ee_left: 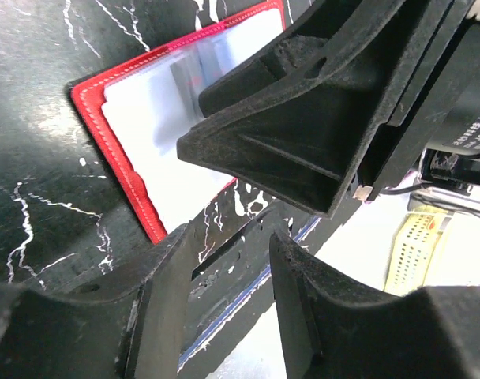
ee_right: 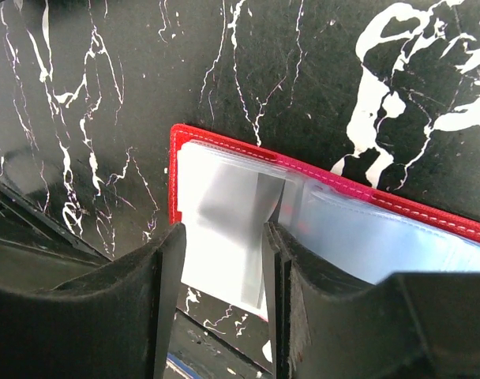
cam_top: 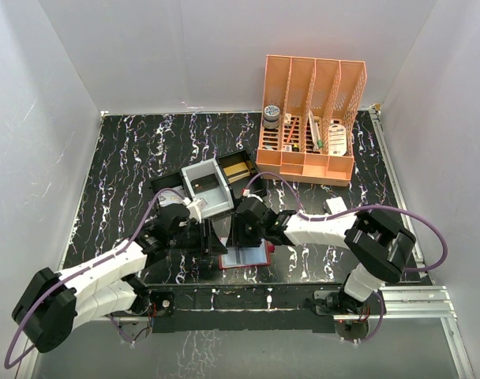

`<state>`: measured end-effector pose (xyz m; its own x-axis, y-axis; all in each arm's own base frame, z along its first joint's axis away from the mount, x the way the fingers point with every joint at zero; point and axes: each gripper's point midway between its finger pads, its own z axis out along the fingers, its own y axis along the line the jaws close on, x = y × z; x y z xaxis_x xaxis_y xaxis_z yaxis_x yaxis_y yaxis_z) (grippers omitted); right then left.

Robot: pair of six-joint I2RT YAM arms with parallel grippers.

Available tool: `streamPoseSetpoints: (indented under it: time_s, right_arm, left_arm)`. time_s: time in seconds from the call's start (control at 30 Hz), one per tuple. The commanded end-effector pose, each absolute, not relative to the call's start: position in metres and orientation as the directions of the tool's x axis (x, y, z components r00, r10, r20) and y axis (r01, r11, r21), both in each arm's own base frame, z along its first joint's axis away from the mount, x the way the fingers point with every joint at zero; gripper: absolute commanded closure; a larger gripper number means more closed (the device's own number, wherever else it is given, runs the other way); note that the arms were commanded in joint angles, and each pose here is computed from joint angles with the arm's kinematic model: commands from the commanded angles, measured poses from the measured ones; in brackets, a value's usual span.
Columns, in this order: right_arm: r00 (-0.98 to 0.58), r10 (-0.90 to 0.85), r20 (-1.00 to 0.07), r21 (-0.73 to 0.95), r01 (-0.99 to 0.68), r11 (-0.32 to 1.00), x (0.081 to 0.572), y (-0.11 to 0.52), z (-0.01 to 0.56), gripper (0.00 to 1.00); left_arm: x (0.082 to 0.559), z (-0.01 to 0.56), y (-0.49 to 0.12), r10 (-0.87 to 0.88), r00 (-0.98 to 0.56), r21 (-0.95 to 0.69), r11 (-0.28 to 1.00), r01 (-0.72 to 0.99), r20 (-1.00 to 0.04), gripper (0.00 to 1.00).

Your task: Take the credit cards out of the card holder

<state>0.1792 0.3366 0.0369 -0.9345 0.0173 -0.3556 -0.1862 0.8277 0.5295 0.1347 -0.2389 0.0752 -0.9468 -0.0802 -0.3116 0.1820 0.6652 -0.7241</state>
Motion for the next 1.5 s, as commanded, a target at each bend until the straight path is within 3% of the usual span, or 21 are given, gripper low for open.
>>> streamPoseSetpoints:
  time_s: [0.0, 0.17, 0.4, 0.8, 0.93, 1.1, 1.47]
  right_arm:
    - [-0.944, 0.013, -0.329, 0.517, -0.168, 0.839, 0.173, 0.330, 0.025, 0.58]
    - [-0.944, 0.017, -0.329, 0.506, -0.161, 0.847, 0.174, 0.328, 0.025, 0.57]
    - [-0.922, -0.020, -0.386, 0.423, -0.196, 0.885, 0.181, 0.330, 0.034, 0.47]
    - [-0.892, -0.107, -0.439, 0.097, -0.166, 0.981, 0.182, 0.321, 0.017, 0.40]
    - [-0.896, -0.106, -0.431, 0.111, -0.169, 0.979, 0.179, 0.324, 0.013, 0.43]
    - [-0.900, -0.079, -0.428, 0.192, -0.176, 0.966, 0.175, 0.329, 0.015, 0.58]
    - [-0.919, -0.029, -0.393, 0.327, -0.169, 0.930, 0.171, 0.332, 0.018, 0.61]
  left_arm:
    - [0.127, 0.078, -0.253, -0.045, -0.951, -0.760, 0.613, 0.215, -0.305, 0.59]
    - [0.131, 0.068, -0.254, -0.054, -0.951, -0.730, 0.655, 0.198, -0.306, 0.63]
    - [0.156, 0.078, -0.212, -0.230, -0.870, -0.610, 0.787, 0.097, -0.435, 0.60]
    - [0.159, 0.091, -0.190, -0.297, -0.828, -0.579, 0.814, 0.040, -0.475, 0.56]
    - [0.159, 0.089, -0.196, -0.278, -0.839, -0.585, 0.809, 0.058, -0.468, 0.56]
    - [0.148, 0.085, -0.214, -0.206, -0.876, -0.633, 0.762, 0.135, -0.435, 0.56]
    - [0.129, 0.063, -0.251, -0.068, -0.933, -0.731, 0.643, 0.230, -0.353, 0.49]
